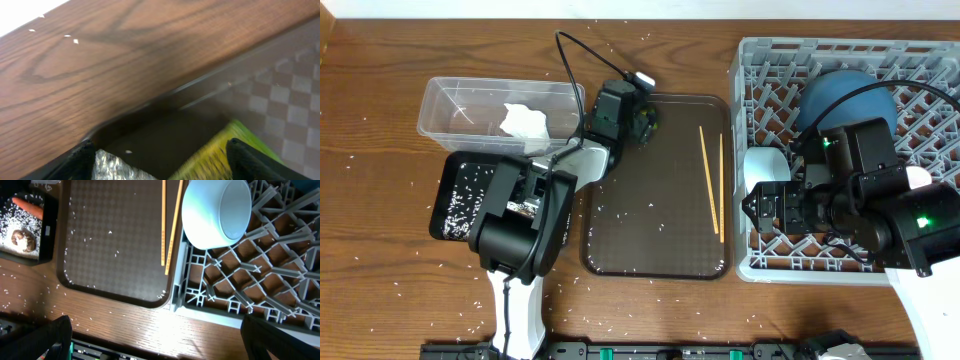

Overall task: Sort waste into correct bins and load items into the dishwasher rack
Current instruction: 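Grasp the yellow snack wrapper with the left gripper and lift it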

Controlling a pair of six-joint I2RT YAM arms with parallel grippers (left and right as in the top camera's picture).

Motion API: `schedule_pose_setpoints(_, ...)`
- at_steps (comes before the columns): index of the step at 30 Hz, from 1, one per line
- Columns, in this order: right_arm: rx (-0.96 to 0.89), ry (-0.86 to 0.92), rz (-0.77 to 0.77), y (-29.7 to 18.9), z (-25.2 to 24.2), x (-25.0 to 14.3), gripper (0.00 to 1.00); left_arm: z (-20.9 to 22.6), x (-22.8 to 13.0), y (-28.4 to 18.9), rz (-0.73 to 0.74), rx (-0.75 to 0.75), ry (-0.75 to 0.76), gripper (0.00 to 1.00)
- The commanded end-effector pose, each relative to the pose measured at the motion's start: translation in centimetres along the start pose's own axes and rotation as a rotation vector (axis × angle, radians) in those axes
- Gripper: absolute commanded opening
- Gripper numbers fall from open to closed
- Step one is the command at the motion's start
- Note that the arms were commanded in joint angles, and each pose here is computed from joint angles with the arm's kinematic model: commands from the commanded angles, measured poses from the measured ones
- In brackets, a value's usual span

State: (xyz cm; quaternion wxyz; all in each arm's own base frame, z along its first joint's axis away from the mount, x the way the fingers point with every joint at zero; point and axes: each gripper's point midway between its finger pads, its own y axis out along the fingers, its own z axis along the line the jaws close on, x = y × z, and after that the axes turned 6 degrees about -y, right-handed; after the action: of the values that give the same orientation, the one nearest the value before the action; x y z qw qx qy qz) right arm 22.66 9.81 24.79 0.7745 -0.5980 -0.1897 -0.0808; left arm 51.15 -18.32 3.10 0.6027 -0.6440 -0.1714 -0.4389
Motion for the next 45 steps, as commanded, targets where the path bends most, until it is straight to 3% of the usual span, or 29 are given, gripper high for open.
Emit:
schedule_pose_setpoints(1, -0.009, 0.006, -0.014, -0.3, -0.2, 0.1, 0.99, -1.0, -0.5, 0.3, 0.018, -0.04, 0.02, 0.78)
schedule_pose_setpoints(6, -0.009, 0.006, -0.013, -0.3, -0.2, 0.0, 0.99, -1.8, -2.6, 0.0, 0.105, -0.056, 0.028, 0.59)
schedule_pose_setpoints(10, -0.009, 0.006, -0.013, -0.3, -0.2, 0.0, 0.99, -2.9, -3.5, -1.1, 0.167, -0.077, 0.049, 0.59)
schedule_pose_setpoints(15, -0.01, 0.006, -0.012, -0.3, -0.2, 0.0, 0.99, -3.9, 0.0, -5.0, 0.131, -0.094, 0.058, 0.59)
schedule_pose_setpoints(19, -0.009, 0.005, -0.013, -0.3, -0.2, 0.1, 0.99, -4.2, 2.9, -9.7, 0.107, -0.105, 0.011, 0.6)
schedule_pose_setpoints(24, -0.009, 0.005, -0.013, -0.3, -0.2, 0.0, 0.99, -3.7, 3.1, -13.5, 0.149, -0.098, -0.096, 0.6)
schedule_pose_setpoints(30, -0.01, 0.006, -0.009, -0.3, -0.3, -0.1, 0.99, -2.7, 1.0, -11.2, 0.204, -0.041, -0.095, 0.61)
schedule_pose_setpoints(32, -0.011, 0.006, -0.006, -0.3, -0.3, -0.1, 0.99, -2.2, 0.3, -9.8, 0.21, -0.019, -0.098, 0.74)
schedule_pose_setpoints(34, -0.011, 0.006, -0.006, -0.3, -0.3, -0.1, 0.99, -1.7, -0.3, -8.2, 0.208, 0.001, -0.105, 0.77)
schedule_pose_setpoints(41, -0.014, 0.009, 0.012, -0.3, -0.3, -0.6, 0.99, 0.6, -2.8, -5.3, 0.243, 0.079, -0.111, 0.78)
schedule_pose_setpoints(45, -0.013, 0.008, 0.004, -0.3, -0.3, -0.4, 0.99, -1.7, -4.7, -5.8, 0.328, -0.025, -0.108, 0.76)
